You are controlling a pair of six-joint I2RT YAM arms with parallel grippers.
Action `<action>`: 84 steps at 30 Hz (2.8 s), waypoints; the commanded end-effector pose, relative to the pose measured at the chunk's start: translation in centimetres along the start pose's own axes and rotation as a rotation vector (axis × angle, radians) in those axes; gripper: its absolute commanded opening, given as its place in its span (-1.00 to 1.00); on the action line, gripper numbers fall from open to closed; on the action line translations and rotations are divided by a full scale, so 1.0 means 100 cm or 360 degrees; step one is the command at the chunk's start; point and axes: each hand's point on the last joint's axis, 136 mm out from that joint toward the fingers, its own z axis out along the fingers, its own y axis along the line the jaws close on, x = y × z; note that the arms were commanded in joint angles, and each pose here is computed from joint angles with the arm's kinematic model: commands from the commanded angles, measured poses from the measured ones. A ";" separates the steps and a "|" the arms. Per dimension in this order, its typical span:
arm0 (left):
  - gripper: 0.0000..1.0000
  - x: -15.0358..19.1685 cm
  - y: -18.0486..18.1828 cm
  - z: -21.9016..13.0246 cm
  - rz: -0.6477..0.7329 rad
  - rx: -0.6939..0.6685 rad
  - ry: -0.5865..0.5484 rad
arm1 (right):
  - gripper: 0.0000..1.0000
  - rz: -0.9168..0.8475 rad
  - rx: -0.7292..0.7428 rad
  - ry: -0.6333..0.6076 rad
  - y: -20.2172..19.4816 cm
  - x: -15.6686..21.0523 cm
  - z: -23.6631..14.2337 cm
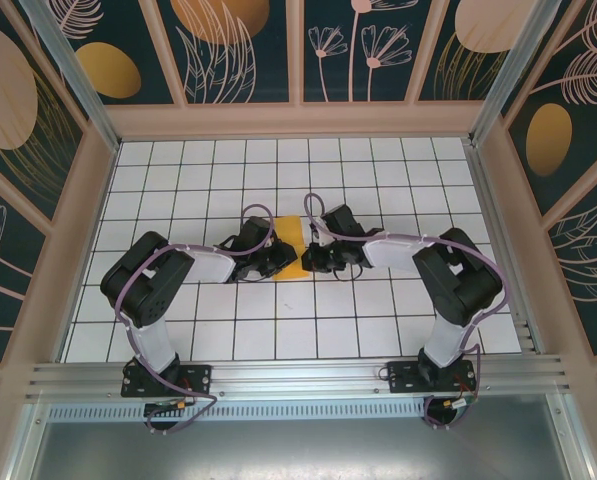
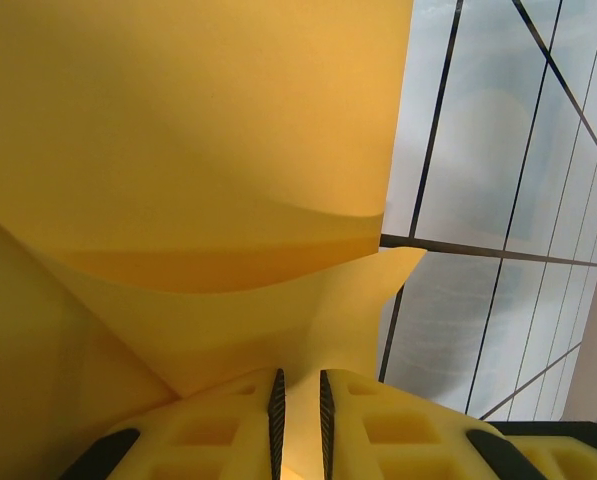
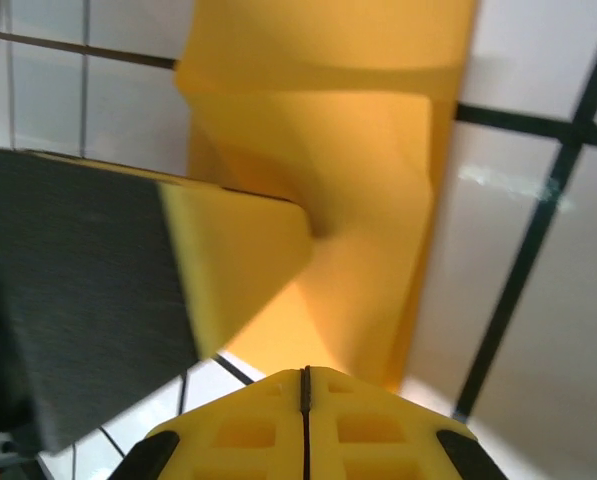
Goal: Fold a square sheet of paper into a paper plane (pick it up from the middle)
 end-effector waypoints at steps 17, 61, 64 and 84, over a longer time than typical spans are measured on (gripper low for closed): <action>-0.56 -0.006 0.024 -0.002 -0.0024 -0.0154 -0.0075 | -0.82 0.0108 0.0193 0.0197 -0.048 0.037 0.020; -0.54 -0.101 -0.021 -0.068 0.0243 -0.0197 -0.0472 | -0.82 0.0124 0.0254 0.0306 -0.058 0.056 0.009; -0.54 -0.082 -0.038 -0.068 0.0247 -0.0022 -0.0399 | -0.82 0.0119 0.0225 0.0284 -0.053 0.052 0.008; -0.67 -0.023 -0.003 -0.010 0.0180 -0.0046 -0.0104 | -0.61 -0.0010 -0.0005 0.0088 0.007 -0.004 0.000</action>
